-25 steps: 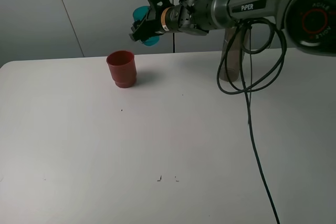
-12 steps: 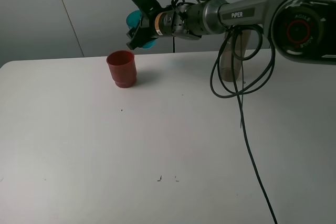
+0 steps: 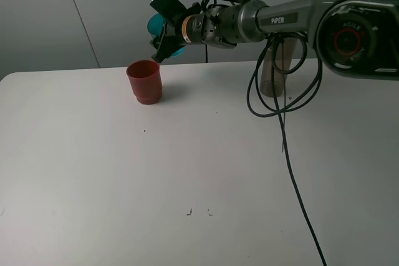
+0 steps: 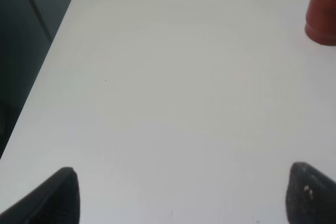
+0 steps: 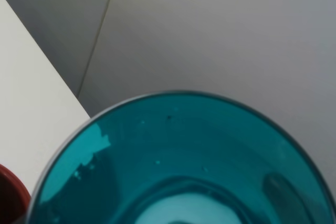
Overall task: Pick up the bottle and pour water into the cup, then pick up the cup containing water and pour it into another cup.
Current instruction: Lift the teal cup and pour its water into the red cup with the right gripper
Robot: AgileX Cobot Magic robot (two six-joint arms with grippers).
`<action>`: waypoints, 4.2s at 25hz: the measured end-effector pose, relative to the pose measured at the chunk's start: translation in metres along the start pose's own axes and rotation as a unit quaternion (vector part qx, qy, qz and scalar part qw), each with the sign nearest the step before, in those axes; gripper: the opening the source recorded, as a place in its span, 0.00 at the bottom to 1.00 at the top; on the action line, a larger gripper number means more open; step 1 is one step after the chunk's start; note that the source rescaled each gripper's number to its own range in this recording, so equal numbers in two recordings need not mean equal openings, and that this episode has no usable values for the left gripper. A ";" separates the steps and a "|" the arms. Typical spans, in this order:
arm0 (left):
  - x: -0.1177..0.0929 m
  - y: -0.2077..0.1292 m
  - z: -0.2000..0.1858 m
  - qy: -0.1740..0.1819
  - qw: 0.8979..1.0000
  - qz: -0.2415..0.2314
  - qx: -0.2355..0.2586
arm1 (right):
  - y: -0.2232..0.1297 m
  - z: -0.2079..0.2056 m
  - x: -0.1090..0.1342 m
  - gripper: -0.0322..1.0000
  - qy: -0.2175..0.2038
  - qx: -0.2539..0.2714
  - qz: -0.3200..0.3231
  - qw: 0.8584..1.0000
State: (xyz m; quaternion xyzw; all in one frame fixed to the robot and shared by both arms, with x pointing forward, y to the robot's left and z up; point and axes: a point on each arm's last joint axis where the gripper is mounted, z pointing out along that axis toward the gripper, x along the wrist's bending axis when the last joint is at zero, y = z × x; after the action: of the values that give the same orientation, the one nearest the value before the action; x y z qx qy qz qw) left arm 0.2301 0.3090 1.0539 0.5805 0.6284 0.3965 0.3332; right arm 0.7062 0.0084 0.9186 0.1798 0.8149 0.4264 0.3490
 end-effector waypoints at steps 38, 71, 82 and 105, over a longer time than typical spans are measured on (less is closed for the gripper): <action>0.000 0.000 0.000 0.000 1.000 0.000 0.000 | 0.021 0.004 0.001 0.08 -0.014 -0.030 -0.212 0.977; 0.000 0.000 0.000 0.000 1.000 0.000 0.000 | 0.023 0.005 0.006 0.08 -0.017 -0.015 -0.331 0.943; 0.000 0.000 0.000 0.000 1.000 0.000 0.000 | 0.023 0.005 0.006 0.08 -0.017 -0.015 -0.365 0.931; 0.000 0.000 0.000 0.000 1.000 -0.002 0.000 | 0.025 0.005 0.008 0.08 -0.018 -0.019 -0.446 0.894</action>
State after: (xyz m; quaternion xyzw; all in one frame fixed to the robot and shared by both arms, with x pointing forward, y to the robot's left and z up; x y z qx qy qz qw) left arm 0.2301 0.3090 1.0539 0.5794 0.6293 0.3959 0.3339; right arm 0.7043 0.0301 0.9339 -0.2021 0.7946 0.2381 0.5206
